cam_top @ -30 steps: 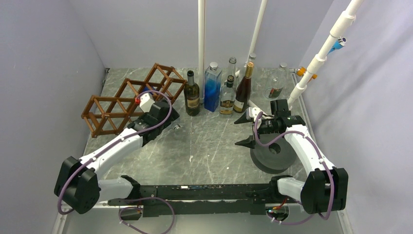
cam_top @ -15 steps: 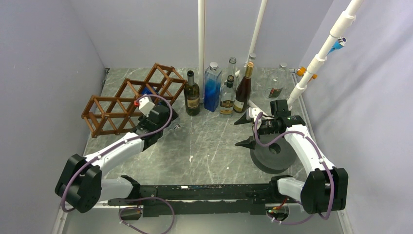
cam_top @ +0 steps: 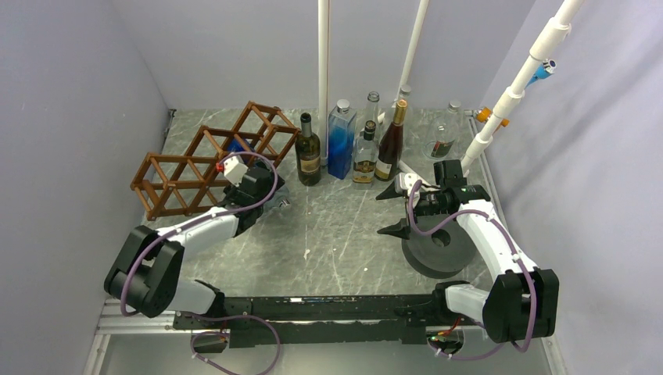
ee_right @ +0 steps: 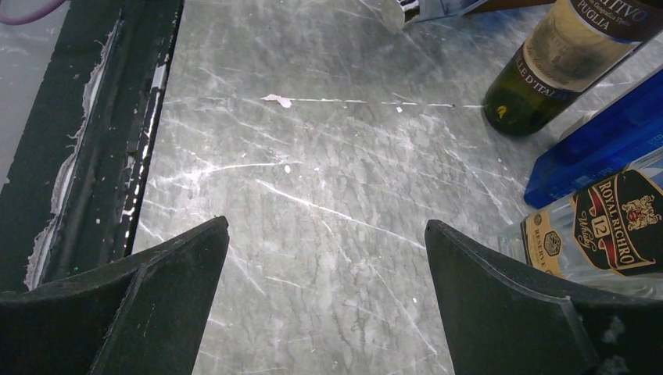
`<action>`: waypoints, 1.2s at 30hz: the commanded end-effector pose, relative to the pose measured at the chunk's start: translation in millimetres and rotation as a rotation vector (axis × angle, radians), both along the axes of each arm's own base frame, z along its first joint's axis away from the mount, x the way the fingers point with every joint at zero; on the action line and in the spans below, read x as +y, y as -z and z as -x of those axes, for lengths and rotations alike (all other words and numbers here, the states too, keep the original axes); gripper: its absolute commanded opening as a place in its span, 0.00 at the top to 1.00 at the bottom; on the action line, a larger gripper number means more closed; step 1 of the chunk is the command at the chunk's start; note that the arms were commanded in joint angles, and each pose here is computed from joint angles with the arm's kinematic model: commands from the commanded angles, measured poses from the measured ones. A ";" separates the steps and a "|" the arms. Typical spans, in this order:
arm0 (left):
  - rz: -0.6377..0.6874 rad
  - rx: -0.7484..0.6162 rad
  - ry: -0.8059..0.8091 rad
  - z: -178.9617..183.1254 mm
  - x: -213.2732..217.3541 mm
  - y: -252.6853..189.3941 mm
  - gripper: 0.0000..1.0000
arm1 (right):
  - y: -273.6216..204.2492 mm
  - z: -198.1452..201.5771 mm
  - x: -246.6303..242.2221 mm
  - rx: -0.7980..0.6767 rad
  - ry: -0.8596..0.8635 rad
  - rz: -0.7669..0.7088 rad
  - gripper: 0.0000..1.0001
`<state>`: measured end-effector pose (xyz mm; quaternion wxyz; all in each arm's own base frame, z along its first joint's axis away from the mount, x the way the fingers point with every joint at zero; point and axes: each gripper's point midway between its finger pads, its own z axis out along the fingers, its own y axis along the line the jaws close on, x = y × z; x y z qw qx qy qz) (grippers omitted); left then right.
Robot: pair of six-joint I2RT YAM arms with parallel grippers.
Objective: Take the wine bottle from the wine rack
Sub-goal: Pick up the wine bottle from the wine rack.
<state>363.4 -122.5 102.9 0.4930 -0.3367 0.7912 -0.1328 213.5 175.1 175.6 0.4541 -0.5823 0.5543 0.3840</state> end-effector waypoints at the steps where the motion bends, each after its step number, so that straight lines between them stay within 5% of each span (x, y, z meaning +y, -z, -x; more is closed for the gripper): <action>1: 0.063 -0.049 -0.016 -11.9 -3.5 -3.3 0.00 | -6.9 -2.2 1.1 -0.039 -0.017 -0.018 0.01; 29: 0.181 -0.100 -0.004 -20.7 -4.5 9.8 0.22 | -7.5 -1.5 1.1 -0.044 -0.021 -0.016 0.01; 36: 0.191 -0.108 -0.001 -20.5 -4.7 10.1 0.47 | -7.3 -1.3 1.0 -0.044 -0.021 -0.015 0.01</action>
